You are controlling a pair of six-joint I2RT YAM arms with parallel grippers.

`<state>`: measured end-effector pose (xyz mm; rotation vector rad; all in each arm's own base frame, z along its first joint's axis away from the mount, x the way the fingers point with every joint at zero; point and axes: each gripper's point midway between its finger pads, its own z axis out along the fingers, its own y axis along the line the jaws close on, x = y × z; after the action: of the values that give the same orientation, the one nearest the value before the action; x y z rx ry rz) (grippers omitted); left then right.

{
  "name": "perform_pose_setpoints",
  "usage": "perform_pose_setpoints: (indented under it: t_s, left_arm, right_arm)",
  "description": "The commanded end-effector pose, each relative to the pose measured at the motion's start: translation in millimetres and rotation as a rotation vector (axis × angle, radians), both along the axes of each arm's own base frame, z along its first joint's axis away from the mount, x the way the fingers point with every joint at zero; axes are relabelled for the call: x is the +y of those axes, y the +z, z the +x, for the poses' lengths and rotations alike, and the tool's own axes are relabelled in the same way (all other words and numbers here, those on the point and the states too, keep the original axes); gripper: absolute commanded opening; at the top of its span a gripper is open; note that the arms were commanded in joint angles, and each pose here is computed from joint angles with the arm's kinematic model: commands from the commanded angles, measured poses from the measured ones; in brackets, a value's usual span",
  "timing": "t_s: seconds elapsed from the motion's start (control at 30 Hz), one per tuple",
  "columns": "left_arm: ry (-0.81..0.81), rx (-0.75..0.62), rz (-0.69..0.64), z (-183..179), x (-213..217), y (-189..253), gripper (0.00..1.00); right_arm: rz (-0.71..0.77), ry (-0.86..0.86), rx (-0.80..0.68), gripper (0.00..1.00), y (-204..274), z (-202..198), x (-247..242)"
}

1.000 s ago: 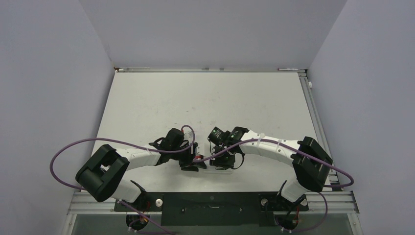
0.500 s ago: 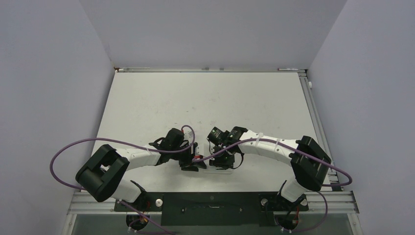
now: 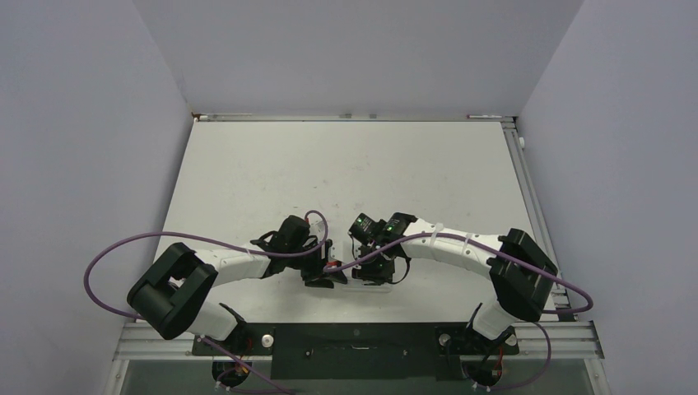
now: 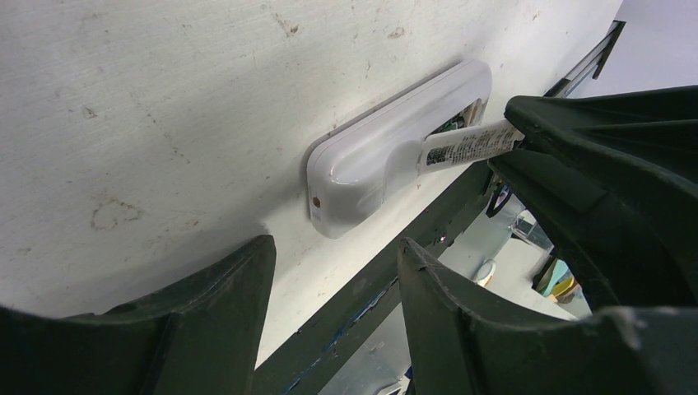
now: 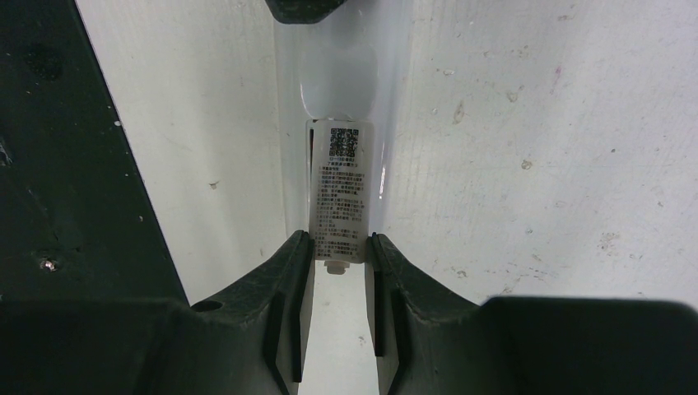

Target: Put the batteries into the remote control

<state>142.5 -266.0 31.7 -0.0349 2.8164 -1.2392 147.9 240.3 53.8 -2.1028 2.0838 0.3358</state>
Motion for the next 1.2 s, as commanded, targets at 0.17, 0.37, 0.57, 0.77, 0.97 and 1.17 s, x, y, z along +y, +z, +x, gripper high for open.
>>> perform_pose_setpoints:
  t_s: [0.17, 0.37, 0.57, 0.77, 0.97, 1.17]
  left_arm:
    - [-0.003, -0.023, 0.000, 2.0, -0.6, -0.7, 0.53]
    - [-0.002, -0.024, 0.001, 2.1, -0.5, -0.8, 0.53]
    - [-0.001, -0.023, 0.000, 2.0, -0.5, -1.1, 0.53]
    - [-0.001, -0.023, -0.002, 2.2, -0.9, -0.8, 0.53]
    - [-0.002, -0.024, -0.002, 1.7, -0.5, -1.5, 0.53]
    - [-0.005, -0.024, -0.004, 1.3, -0.7, -1.9, 0.53]
  right_arm:
    - [0.046, 0.005, 0.007, 0.08, 10.3, -5.6, 2.5]
    - [0.045, 0.006, 0.010, 0.08, 10.0, -6.7, 1.8]
    - [0.045, 0.005, 0.012, 0.08, 9.5, -6.9, 1.7]
    - [0.038, 0.008, 0.023, 0.08, 7.4, -7.8, 4.6]
    - [0.033, 0.011, 0.028, 0.09, 6.7, -6.6, 8.5]
    - [0.035, 0.015, 0.031, 0.08, 7.0, -6.1, 11.9]
